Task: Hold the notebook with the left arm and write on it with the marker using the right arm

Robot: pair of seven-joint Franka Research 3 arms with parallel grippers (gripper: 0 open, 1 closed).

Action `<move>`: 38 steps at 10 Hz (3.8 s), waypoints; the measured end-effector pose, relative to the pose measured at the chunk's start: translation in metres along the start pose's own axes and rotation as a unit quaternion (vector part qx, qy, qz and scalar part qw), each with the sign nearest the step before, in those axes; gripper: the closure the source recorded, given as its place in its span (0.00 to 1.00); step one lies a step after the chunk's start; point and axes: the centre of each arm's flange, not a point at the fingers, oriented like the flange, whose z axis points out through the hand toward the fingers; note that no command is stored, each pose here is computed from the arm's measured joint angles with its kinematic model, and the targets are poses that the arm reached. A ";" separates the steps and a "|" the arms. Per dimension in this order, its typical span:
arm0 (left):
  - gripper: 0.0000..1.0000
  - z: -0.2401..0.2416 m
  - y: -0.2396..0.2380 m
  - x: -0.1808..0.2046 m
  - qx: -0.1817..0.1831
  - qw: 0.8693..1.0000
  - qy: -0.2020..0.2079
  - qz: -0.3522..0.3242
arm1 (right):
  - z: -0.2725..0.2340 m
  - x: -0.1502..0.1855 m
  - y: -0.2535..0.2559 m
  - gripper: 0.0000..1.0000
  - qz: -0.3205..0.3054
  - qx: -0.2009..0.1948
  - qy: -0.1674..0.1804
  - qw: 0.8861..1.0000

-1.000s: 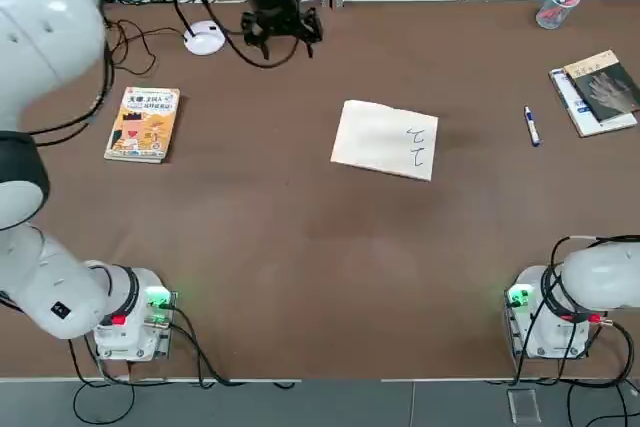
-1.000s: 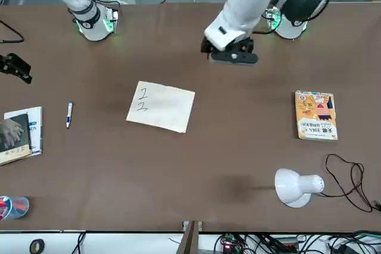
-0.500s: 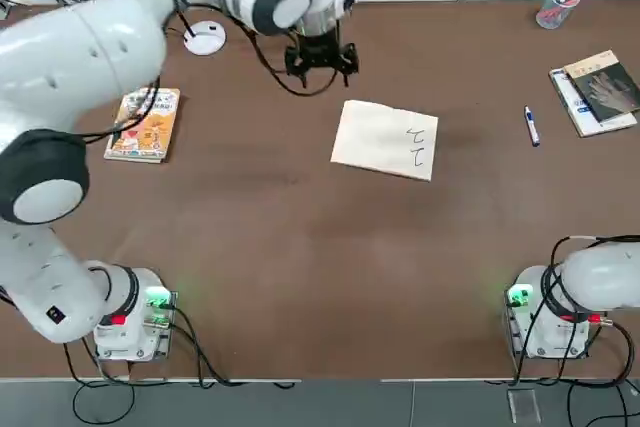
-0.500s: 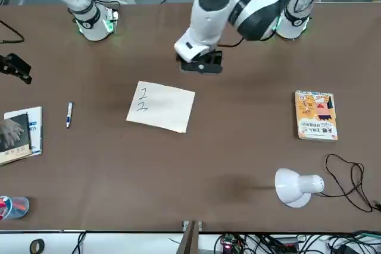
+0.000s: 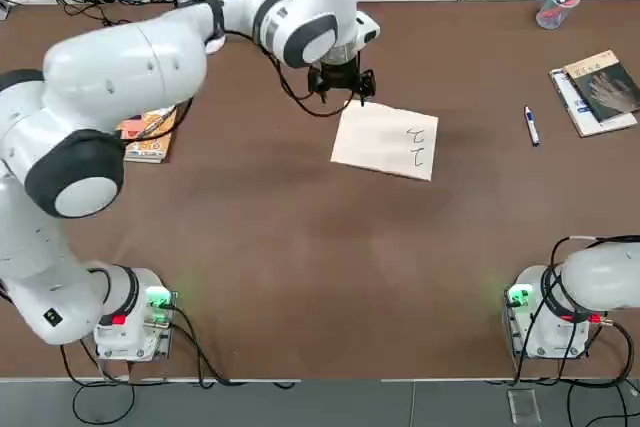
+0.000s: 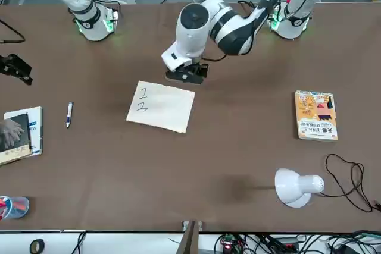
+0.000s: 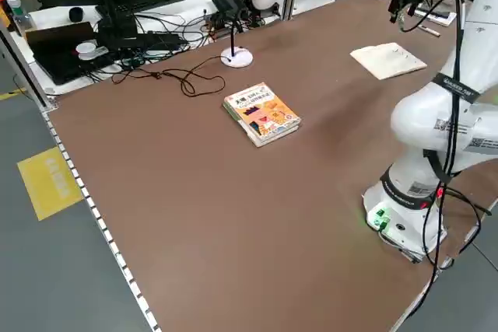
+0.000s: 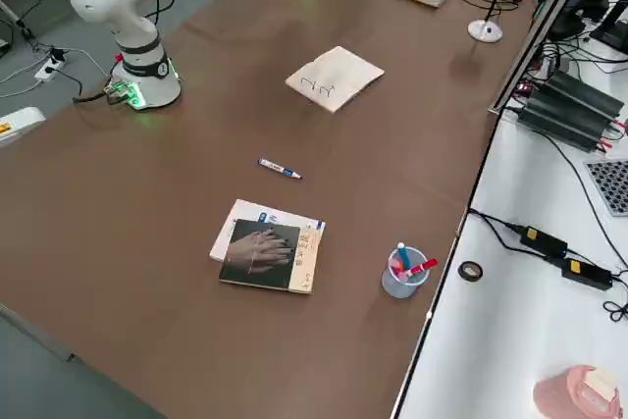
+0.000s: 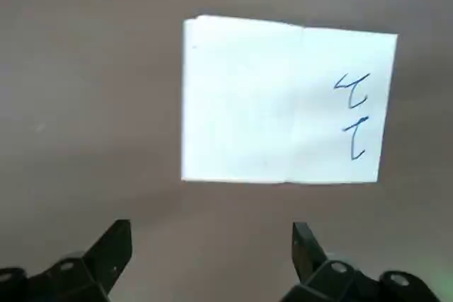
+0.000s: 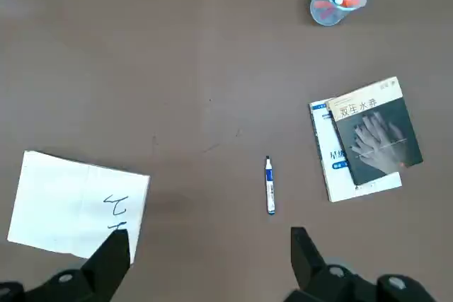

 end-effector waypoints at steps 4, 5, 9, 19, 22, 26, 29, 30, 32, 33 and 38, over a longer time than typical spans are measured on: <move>0.00 0.054 0.010 0.007 0.007 0.999 0.032 0.025 | 0.000 0.000 -0.001 0.00 0.000 0.000 0.000 1.000; 0.00 0.066 0.009 0.010 0.007 0.999 0.036 0.026 | 0.000 0.000 -0.001 0.00 0.000 0.000 -0.001 1.000; 0.00 0.109 0.003 0.017 0.007 0.999 0.040 0.024 | 0.000 0.000 -0.001 0.00 0.000 0.000 -0.001 1.000; 0.01 0.144 -0.027 0.039 0.048 0.997 0.050 0.029 | 0.000 -0.001 -0.007 0.00 -0.006 0.001 0.000 1.000; 0.01 0.157 -0.040 0.049 0.044 0.997 0.055 0.020 | 0.000 -0.001 -0.010 0.00 -0.009 0.001 0.000 1.000; 0.01 0.195 -0.041 0.047 0.032 0.997 0.063 0.023 | 0.001 -0.001 -0.009 0.00 -0.008 0.001 -0.001 1.000; 0.01 0.210 -0.040 0.048 0.028 0.997 0.069 0.026 | 0.001 -0.001 -0.009 0.00 -0.008 0.001 -0.001 1.000; 0.01 0.212 -0.040 0.049 0.028 0.997 0.070 0.027 | 0.001 -0.001 -0.009 0.00 -0.008 0.001 -0.001 1.000; 0.01 0.211 -0.040 0.051 0.028 0.997 0.072 0.027 | 0.001 -0.001 -0.009 0.00 -0.008 0.001 -0.002 1.000; 0.02 0.210 -0.041 0.052 0.028 0.997 0.073 0.027 | 0.002 -0.001 -0.009 0.00 -0.008 0.001 -0.003 1.000; 0.02 0.209 -0.051 0.060 0.036 0.996 0.079 0.021 | 0.013 0.000 -0.010 0.00 -0.009 0.000 -0.009 1.000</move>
